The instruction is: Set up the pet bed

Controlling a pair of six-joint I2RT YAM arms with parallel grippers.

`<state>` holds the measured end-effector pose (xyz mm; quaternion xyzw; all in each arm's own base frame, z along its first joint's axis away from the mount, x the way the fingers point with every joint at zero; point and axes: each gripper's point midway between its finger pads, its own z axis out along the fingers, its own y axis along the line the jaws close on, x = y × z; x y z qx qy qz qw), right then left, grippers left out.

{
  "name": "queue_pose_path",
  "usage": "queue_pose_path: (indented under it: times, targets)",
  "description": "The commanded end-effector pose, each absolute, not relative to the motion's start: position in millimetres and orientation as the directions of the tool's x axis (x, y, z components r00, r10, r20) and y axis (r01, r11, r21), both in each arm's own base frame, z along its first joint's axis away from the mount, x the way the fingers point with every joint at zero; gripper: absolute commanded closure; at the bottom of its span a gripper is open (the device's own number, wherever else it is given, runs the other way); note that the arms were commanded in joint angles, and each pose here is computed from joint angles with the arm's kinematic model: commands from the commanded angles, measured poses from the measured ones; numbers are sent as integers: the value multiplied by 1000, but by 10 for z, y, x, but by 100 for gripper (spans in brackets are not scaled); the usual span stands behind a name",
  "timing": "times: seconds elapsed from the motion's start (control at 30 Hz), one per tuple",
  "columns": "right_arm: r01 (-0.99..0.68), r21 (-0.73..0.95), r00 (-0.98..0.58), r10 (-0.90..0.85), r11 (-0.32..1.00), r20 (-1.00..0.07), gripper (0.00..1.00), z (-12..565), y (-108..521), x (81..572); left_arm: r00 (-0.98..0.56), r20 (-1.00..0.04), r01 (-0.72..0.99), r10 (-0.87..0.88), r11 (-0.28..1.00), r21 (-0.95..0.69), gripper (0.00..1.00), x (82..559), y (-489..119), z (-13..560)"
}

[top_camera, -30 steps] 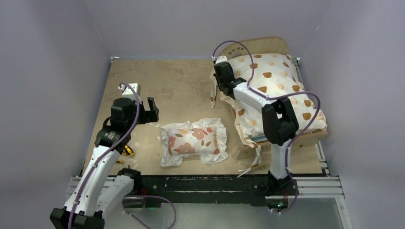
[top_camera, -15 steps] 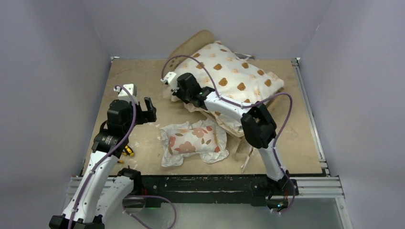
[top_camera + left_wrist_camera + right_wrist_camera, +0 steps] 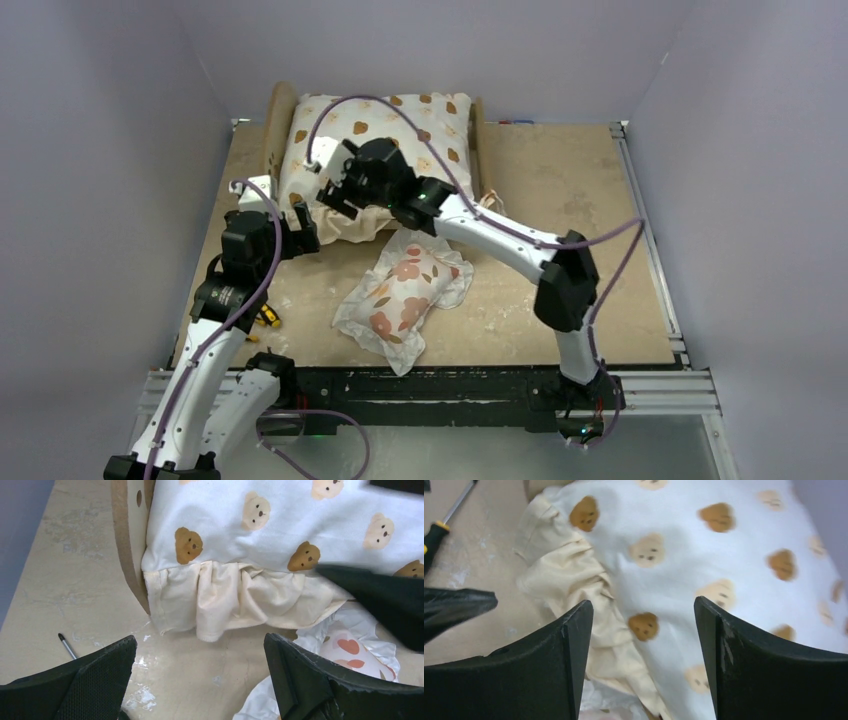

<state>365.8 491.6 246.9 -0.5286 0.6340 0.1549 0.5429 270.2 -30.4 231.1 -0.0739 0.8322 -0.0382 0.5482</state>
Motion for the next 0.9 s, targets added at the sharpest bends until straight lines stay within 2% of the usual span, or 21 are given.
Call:
queue_pose_path:
  times: [0.0, 0.2, 0.4, 0.5, 0.67, 0.87]
  targets:
    - [-723, -301, 90, -348, 621, -933, 22, 3298, 4340, 3695, -332, -928, -144, -170, 981, -128, 1, 2719, -163, 2459]
    - [-499, -118, -167, -229, 859, -959, 22, 3136, 3091, 3912, -327, -929, -165, -172, 979, -123, 1, 2752, -133, 2551]
    - [-227, 45, -343, -37, 973, -939, 22, 2601, 2015, 4012, -392, -905, -83, -167, 986, -146, 2, 2873, -335, 2525]
    - [-119, 158, -390, 100, 980, -915, 23, 2327, 1562, 4052, -434, -887, -41, -158, 987, -156, 4, 2946, -447, 2501]
    - [-75, 353, -353, 307, 932, -884, 23, 2214, 1187, 4050, -477, -868, 9, -139, 987, -162, 4, 3027, -569, 2395]
    - [38, 401, -368, 386, 915, -846, 25, 1811, 830, 4053, -458, -880, 32, -126, 987, -158, 4, 2987, -578, 2305]
